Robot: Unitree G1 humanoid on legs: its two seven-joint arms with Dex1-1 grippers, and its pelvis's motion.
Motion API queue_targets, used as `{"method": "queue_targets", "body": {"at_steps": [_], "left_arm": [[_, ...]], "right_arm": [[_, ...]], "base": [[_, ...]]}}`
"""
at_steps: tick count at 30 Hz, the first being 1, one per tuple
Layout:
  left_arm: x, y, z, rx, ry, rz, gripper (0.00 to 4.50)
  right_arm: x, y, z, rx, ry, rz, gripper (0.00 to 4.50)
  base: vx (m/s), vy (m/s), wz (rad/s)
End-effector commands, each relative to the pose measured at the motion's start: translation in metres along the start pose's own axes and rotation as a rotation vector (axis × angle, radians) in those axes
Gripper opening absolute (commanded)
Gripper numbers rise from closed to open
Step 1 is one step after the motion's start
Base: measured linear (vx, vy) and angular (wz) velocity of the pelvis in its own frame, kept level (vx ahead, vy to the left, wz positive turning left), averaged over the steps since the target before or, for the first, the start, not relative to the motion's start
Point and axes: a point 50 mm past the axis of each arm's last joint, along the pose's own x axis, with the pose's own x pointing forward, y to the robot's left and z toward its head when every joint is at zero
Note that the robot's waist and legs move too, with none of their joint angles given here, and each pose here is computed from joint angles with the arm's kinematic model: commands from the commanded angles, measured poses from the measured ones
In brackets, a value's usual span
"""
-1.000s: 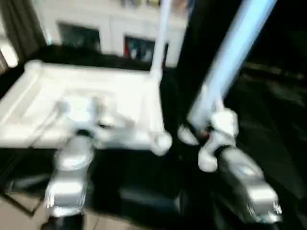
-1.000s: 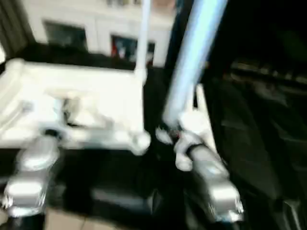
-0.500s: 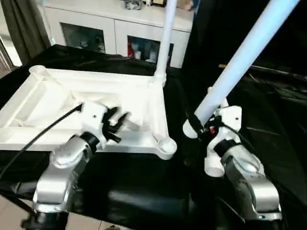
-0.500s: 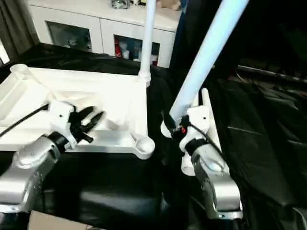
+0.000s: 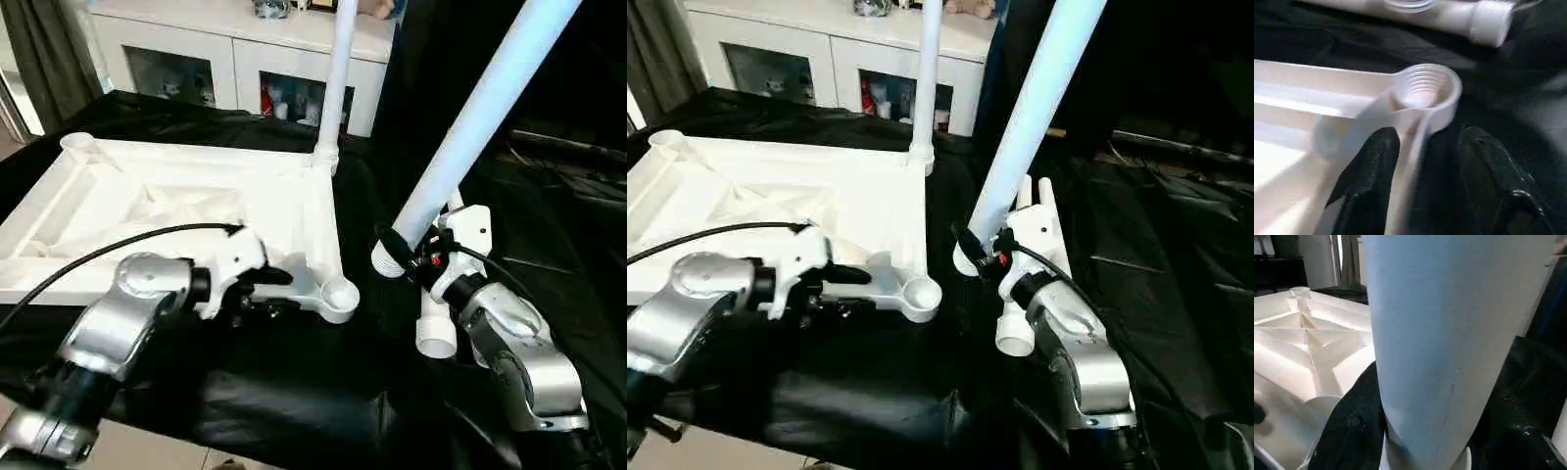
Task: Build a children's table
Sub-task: Insert table leg to table base
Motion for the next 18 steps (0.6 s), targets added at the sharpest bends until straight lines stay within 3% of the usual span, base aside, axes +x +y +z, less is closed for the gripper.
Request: {"method": "queue_targets", "body": {"at_steps": [1, 7, 18], "left_arm": [[0.004, 0.006, 0.003, 0.067, 0.03, -0.019, 1.92], [0.01, 0.012, 0.001, 0.082, 0.085, -0.136, 1.37], [0.014, 0.018, -0.006, 0.103, 0.124, -0.179, 0.57]], "right_arm": [[-0.002, -0.004, 0.004, -0.002, -0.011, 0.0, 1.86], [-0.004, -0.003, 0.002, -0.007, -0.002, 0.012, 1.86], [-0.008, -0.004, 0.003, -0.013, 0.002, 0.006, 1.86]], "base": [[0.0, 0.0, 0.0], [0.0, 0.0, 0.0], [0.0, 0.0, 0.0]]}}
